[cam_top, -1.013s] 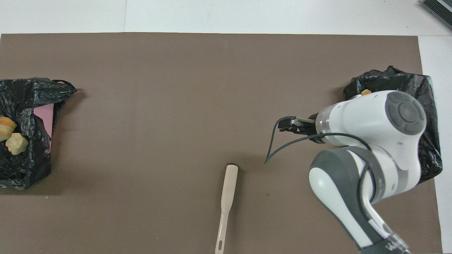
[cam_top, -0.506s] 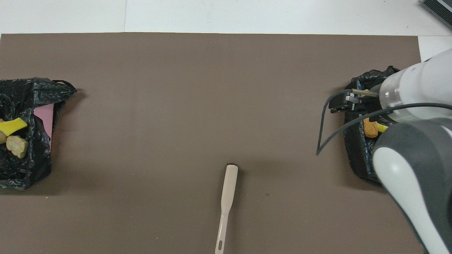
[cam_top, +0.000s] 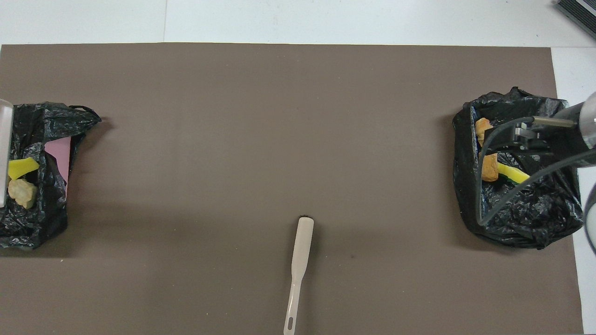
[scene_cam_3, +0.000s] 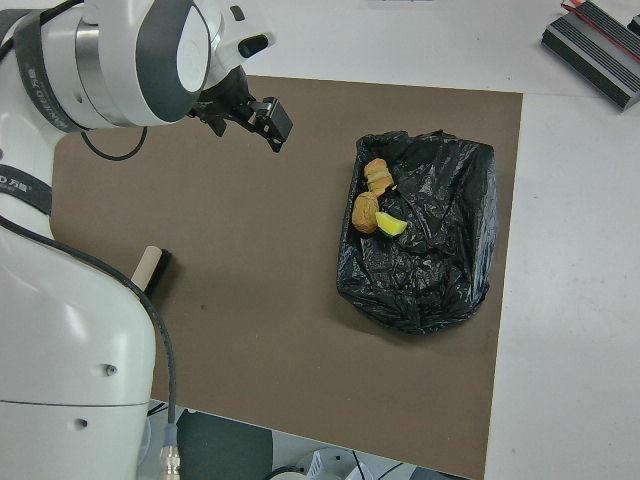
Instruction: Sweep and dump trash in bin
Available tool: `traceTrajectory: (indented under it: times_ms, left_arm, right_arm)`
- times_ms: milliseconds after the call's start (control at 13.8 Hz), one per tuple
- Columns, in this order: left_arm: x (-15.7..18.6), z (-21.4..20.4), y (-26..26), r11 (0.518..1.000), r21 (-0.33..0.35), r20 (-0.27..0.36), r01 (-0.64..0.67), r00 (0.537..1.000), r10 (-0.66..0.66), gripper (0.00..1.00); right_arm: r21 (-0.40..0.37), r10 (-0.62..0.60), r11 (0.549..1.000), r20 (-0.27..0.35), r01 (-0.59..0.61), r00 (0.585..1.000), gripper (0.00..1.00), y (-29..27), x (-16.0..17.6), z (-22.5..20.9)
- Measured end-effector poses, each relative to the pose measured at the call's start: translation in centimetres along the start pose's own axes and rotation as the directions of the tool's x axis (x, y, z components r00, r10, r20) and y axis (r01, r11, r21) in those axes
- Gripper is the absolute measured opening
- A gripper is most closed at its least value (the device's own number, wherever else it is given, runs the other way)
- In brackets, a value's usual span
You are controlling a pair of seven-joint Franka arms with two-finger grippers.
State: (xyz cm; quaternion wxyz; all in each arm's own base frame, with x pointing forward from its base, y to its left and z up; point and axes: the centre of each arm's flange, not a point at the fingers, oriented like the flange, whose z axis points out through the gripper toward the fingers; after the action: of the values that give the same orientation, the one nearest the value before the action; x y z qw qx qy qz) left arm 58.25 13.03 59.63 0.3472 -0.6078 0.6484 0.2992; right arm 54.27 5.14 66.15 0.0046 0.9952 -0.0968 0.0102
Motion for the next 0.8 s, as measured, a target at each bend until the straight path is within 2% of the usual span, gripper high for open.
traceTrajectory:
  times_ms: [362, 579, 796]
  left_arm:
    - [8.0, -7.4, 0.6, 0.995, -0.093, -0.152, 0.037, 0.987, -0.051, 0.32]
    - [12.3, -8.4, 1.5, 0.984, -0.156, -0.223, 0.084, 0.968, -0.118, 0.32]
    - [17.6, -10.0, 2.4, 0.959, -0.231, -0.291, 0.162, 0.929, -0.227, 0.32]
  right_arm:
    - [-0.010, -0.021, 1.000, 0.015, 0.021, 1.000, 1.00, 2.9, -0.1, -1.4]
    - [-0.010, -0.031, 0.999, 0.016, 0.031, 0.999, 1.00, 2.9, -0.7, -2.0]
    - [-0.016, -0.031, 0.999, 0.042, 0.032, 0.999, 1.00, 3.1, -1.4, -2.1]
